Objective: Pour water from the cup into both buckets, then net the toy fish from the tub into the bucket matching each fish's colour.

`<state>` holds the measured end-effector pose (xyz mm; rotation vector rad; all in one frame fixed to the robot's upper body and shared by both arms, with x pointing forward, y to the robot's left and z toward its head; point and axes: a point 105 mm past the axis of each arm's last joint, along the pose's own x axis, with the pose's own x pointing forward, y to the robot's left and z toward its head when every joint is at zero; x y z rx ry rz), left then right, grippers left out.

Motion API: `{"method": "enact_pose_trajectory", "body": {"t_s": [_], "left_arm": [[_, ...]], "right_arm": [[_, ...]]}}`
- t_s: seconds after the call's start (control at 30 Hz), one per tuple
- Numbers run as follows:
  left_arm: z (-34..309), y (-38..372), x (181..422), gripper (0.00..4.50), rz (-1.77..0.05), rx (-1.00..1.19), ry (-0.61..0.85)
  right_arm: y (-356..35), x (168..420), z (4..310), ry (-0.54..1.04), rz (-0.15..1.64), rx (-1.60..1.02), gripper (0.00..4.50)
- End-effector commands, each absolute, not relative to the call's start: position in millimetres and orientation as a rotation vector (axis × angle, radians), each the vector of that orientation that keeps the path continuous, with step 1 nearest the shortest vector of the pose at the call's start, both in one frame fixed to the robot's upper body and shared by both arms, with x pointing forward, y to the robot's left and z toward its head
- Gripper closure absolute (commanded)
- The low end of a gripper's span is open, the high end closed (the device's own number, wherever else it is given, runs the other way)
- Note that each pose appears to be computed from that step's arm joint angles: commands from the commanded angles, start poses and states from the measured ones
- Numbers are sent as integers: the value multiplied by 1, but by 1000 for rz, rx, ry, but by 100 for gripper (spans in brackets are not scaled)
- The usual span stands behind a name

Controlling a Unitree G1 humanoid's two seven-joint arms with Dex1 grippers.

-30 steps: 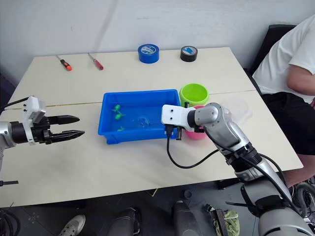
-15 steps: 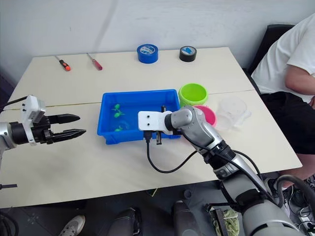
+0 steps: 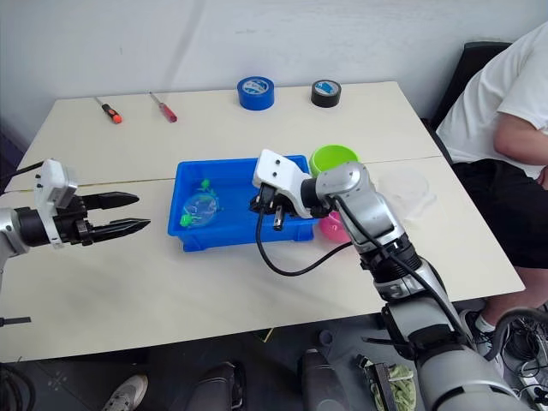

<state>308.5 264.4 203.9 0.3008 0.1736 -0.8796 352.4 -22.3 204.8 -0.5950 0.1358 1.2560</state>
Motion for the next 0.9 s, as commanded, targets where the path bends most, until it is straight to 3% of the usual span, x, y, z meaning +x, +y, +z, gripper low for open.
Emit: {"method": "enact_pose_trajectory", "body": {"t_s": [0.03,0.4,0.9], "left_arm": [[212,259,312,104,-905,298,137],[213,250,323,104,-950,298,128],[215,247,326,104,-967,295,125]], "right_arm": [[-36,351,225,90,1225,-567,450],[-61,355,222,149,1122,-523,450],[-68,352,220,222,1106,-344,450]]}}
